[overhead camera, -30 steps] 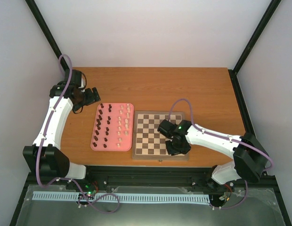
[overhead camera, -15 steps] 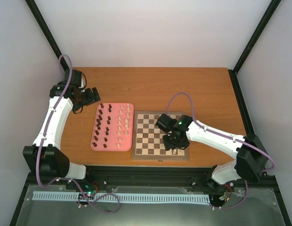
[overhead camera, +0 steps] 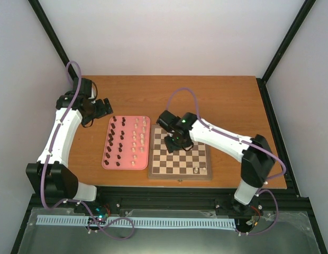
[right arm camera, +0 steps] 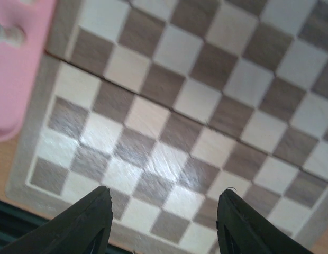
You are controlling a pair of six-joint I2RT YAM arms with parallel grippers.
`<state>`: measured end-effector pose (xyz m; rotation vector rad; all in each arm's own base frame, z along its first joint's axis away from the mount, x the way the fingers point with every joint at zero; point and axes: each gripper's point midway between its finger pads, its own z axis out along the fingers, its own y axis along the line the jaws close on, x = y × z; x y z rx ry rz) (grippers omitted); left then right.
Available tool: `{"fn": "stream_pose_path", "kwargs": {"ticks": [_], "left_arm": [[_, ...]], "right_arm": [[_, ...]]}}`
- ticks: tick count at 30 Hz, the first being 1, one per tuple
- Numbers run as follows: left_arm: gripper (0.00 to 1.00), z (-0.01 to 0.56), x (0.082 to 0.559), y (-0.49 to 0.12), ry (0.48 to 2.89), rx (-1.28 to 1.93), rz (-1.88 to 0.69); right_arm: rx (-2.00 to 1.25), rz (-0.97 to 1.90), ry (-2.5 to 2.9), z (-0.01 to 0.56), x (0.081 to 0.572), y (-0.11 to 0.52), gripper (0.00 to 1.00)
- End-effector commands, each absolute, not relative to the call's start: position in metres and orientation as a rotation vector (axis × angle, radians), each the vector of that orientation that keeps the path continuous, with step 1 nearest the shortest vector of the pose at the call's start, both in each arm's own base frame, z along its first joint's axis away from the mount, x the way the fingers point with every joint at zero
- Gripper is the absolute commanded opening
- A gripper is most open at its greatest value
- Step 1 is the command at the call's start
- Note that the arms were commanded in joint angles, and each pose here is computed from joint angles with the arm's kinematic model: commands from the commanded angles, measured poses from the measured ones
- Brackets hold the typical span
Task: Set up the chess pieces on the board
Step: Pick up the chess piece from the storage box.
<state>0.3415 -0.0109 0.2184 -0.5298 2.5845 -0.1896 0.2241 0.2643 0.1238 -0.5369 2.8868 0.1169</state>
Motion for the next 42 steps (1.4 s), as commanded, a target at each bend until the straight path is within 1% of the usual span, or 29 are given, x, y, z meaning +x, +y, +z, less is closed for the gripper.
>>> {"fn": "stream_pose_path", "kwargs": {"ticks": [1,5,10,18,22,31,42], "left_arm": [[1.0,0.237,0.345,-0.014,2.544,-0.5,-0.211],[1.0,0.245,0.343,-0.01,2.524,-0.503,-0.187],[1.0,0.256,0.34,-0.007,2.494,-0.506,-0.17],[1.0,0.25,0.333,-0.009,2.495,-0.506,-0.194],[1.0,0.248,0.329,-0.009,2.498,-0.505,-0.191],[1.0,0.244,0.328,-0.01,2.504,-0.503,-0.198],[1.0,0.244,0.327,-0.009,2.504,-0.505,-0.192]], "right_arm": [[-0.691,0.167,2.802,0.133,0.242,0.305,0.54],[-0.822,0.263,2.767,0.134,0.242,0.352,0.52],[-1.021,0.312,2.729,0.126,0.226,0.403,0.5],[-1.177,0.411,2.703,0.113,0.201,0.458,0.48],[-1.233,0.441,2.713,0.106,0.19,0.468,0.41],[-1.304,0.37,2.755,0.082,0.173,0.465,0.4],[-1.348,0.347,2.758,0.061,0.17,0.471,0.4]]}}
